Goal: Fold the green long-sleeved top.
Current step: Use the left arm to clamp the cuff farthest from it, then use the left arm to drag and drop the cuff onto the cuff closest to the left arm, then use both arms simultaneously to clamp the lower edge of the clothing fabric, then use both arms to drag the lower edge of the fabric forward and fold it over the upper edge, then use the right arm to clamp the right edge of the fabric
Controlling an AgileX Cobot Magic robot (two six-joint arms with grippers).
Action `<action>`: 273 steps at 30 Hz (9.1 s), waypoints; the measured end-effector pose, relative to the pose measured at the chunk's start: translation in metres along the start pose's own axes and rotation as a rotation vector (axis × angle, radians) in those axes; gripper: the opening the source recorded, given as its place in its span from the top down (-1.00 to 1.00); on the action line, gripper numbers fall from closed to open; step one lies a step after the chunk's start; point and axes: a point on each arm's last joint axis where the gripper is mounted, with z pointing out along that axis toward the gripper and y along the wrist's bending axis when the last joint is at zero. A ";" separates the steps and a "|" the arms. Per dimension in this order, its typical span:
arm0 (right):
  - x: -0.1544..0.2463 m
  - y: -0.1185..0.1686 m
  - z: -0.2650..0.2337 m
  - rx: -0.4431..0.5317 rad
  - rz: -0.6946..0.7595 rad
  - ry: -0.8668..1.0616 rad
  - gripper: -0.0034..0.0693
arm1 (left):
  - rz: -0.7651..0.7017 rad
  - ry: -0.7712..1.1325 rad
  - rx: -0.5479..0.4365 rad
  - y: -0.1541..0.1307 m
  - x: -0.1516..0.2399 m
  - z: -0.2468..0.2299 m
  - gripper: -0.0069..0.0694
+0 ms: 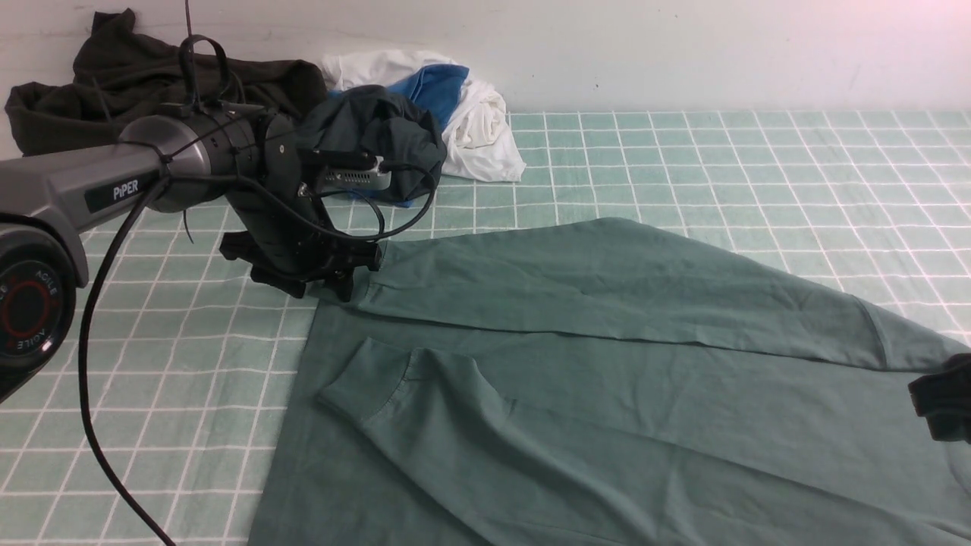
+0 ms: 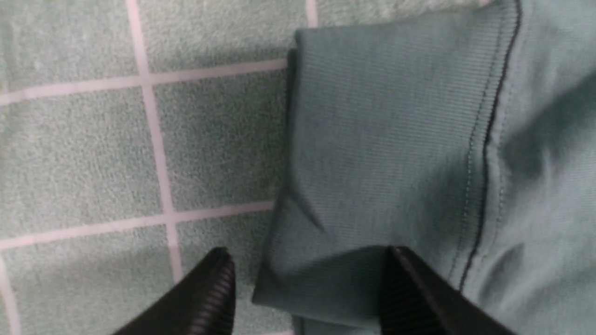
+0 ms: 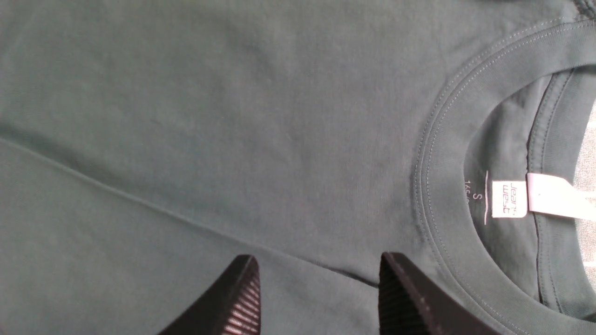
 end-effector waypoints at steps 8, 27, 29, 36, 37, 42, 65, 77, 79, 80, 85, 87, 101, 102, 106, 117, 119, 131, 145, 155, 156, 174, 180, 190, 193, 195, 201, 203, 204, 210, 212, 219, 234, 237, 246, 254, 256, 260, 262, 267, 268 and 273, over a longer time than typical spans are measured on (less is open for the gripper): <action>0.000 0.000 0.000 0.000 0.000 -0.003 -0.02 | 0.013 -0.016 0.001 -0.001 -0.003 -0.008 0.73; -0.001 0.000 0.000 -0.003 0.001 -0.014 -0.02 | 0.021 0.030 0.030 -0.005 0.001 -0.066 0.73; -0.001 0.000 0.000 -0.003 0.001 -0.014 -0.02 | 0.006 0.050 0.032 -0.004 0.010 -0.074 0.73; -0.001 0.002 0.000 -0.017 0.013 -0.012 -0.02 | -0.036 0.114 0.075 -0.007 0.089 -0.115 0.73; -0.001 0.003 0.000 -0.028 0.022 -0.011 -0.02 | -0.036 0.120 0.093 -0.013 0.112 -0.121 0.73; -0.001 0.009 0.000 -0.054 -0.016 -0.010 -0.02 | 0.029 0.142 0.125 -0.033 0.173 -0.126 0.72; 0.046 0.027 -0.076 -0.234 -0.125 -0.088 -0.02 | 0.572 0.423 0.149 -0.064 0.256 -0.143 -0.25; 0.064 0.049 -0.090 -0.394 -0.323 -0.064 -0.02 | 1.155 0.414 0.234 -0.086 0.329 -0.118 -0.25; 0.064 0.049 -0.090 -0.386 -0.326 -0.072 -0.02 | 1.185 0.404 0.239 -0.086 0.334 -0.115 -0.25; 0.063 0.049 -0.090 -0.384 -0.329 -0.075 -0.02 | 1.199 0.405 0.240 -0.086 0.336 -0.115 -0.25; 0.062 0.048 -0.090 -0.378 -0.330 -0.084 -0.02 | 1.253 0.380 0.242 -0.084 0.339 -0.113 -0.25; 0.062 0.048 -0.090 -0.378 -0.330 -0.085 -0.02 | 1.273 0.369 0.234 -0.083 0.339 -0.113 -0.24; 0.062 0.048 -0.090 -0.378 -0.331 -0.085 -0.02 | 1.302 0.330 0.208 -0.083 0.335 -0.112 0.75; 0.062 0.048 -0.090 -0.378 -0.331 -0.085 -0.02 | 1.299 0.330 0.207 -0.083 0.335 -0.112 0.76; 0.063 0.048 -0.090 -0.378 -0.334 -0.085 -0.02 | 1.184 0.329 0.188 -0.085 0.333 -0.112 0.80; 0.076 0.061 -0.062 -0.406 -0.711 0.012 -0.02 | 1.155 0.483 0.107 -0.085 0.319 -0.132 0.80; 0.083 0.065 -0.049 -0.402 -0.819 0.065 -0.02 | 1.171 0.519 0.082 -0.080 0.322 -0.131 0.80; 0.123 0.077 0.028 -0.292 -1.214 0.311 -0.02 | 1.173 0.522 0.075 -0.077 0.325 -0.128 0.80; 0.149 0.069 0.058 -0.236 -1.343 0.263 -0.01 | 1.166 0.503 0.080 -0.079 0.324 -0.128 0.80; 0.146 0.064 0.055 -0.177 -1.287 0.178 -0.02 | 1.162 0.500 0.082 -0.079 0.324 -0.127 0.80; 0.147 0.063 0.054 -0.171 -1.293 0.171 0.00 | 1.160 0.498 0.084 -0.079 0.324 -0.127 0.81; 0.132 0.062 0.039 -0.110 -1.330 0.189 0.87 | 1.119 0.488 0.071 -0.082 0.319 -0.131 0.81; 0.082 0.065 -0.008 0.036 -1.349 0.116 0.87 | 1.072 0.341 -0.031 -0.088 0.274 -0.164 0.79; -0.009 0.055 -0.036 0.123 -1.113 -0.154 0.87 | 0.874 0.100 -0.129 -0.057 0.154 -0.199 0.77; -0.043 0.053 -0.014 0.086 -1.069 -0.130 0.87 | 0.840 0.086 -0.140 -0.048 0.106 -0.179 0.77; -0.051 0.052 -0.007 0.078 -1.062 -0.116 0.87 | 0.832 0.083 -0.144 -0.047 0.091 -0.172 0.77; -0.099 0.042 0.039 0.065 -0.987 -0.079 0.87 | 0.770 0.034 -0.168 -0.041 0.026 -0.138 0.77; -0.108 0.041 0.050 0.062 -0.973 -0.080 0.87 | 0.761 0.031 -0.169 -0.040 0.016 -0.128 0.77; -0.116 0.042 0.063 0.058 -0.964 -0.080 0.87 | 0.752 0.032 -0.172 -0.038 0.006 -0.117 0.77; -0.140 0.049 0.105 0.053 -0.940 -0.103 0.80 | 0.722 0.028 -0.176 -0.024 -0.012 -0.071 0.75; -0.148 0.051 0.111 0.055 -0.909 -0.130 0.69 | 0.713 0.016 -0.179 -0.019 -0.015 -0.062 0.72; -0.168 0.051 0.101 0.059 -0.689 -0.182 0.07 | 0.621 -0.014 -0.187 -0.007 -0.020 -0.048 0.36; -0.142 0.152 0.133 -0.329 -0.595 -0.062 -0.17 | 0.350 0.129 -0.119 -0.009 -0.017 -0.072 -0.10; -0.144 0.148 0.141 -0.288 -0.530 -0.053 -0.16 | 0.334 0.145 -0.093 -0.011 -0.014 -0.081 0.18; -0.152 0.068 0.080 -0.059 -0.371 0.084 -0.03 | 0.389 0.322 0.085 -0.038 0.057 -0.081 0.82; -0.148 0.010 0.017 -0.007 -0.230 0.060 0.15 | 0.386 0.246 0.055 -0.032 0.114 -0.054 0.83; -0.147 -0.004 -0.003 0.006 -0.185 0.013 0.20 | 0.377 0.229 0.050 -0.031 0.121 -0.047 0.83; -0.136 -0.027 -0.031 0.032 -0.110 -0.042 0.25 | 0.369 0.218 0.048 -0.030 0.122 -0.044 0.83; -0.127 -0.037 -0.033 0.043 -0.081 -0.030 0.26 | 0.369 0.220 0.048 -0.030 0.122 -0.044 0.83; -0.085 -0.067 -0.011 0.066 0.019 0.101 0.26 | 0.364 0.220 0.048 -0.030 0.122 -0.043 0.83; -0.079 -0.072 -0.005 0.070 0.039 0.115 0.26 | 0.363 0.220 0.048 -0.030 0.123 -0.043 0.83; -0.061 -0.090 0.020 0.088 0.097 0.109 0.25 | 0.360 0.220 0.049 -0.031 0.123 -0.043 0.83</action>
